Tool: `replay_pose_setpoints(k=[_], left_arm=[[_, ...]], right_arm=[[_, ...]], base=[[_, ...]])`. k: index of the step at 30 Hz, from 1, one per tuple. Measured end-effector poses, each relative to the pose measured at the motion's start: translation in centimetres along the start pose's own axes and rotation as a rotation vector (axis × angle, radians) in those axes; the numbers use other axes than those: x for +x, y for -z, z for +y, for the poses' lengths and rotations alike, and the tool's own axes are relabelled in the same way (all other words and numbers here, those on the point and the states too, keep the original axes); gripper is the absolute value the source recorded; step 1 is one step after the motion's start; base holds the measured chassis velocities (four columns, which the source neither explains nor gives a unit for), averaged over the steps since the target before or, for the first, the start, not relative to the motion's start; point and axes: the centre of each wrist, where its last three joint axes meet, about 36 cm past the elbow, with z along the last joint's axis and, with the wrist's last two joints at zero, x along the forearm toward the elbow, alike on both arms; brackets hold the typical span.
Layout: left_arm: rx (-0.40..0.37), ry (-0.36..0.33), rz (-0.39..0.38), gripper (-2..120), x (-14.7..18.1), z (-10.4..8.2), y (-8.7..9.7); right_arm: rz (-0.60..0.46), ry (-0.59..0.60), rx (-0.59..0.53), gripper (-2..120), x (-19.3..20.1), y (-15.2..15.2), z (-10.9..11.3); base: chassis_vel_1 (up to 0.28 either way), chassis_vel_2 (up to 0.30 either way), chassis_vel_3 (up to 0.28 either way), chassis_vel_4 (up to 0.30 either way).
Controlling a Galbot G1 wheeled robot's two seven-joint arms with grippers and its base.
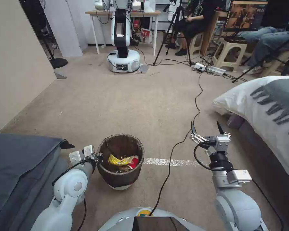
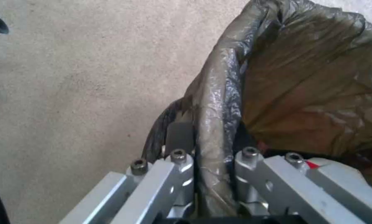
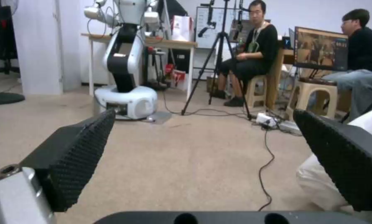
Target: Pick up the trash bin, then pick up the garbage from the floor and place it into the trash bin.
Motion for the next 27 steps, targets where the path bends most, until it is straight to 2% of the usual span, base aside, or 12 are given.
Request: replay_pose_setpoints(k=[27], left_arm=[[-0.001,0.015,0.037,7,-1.9,0.6,-1.1]], right_arm=[[-0.007,0.004,-0.004,100,-0.2,0.1,0.1]], base=[[0.000,0.000,0.000,0.000]])
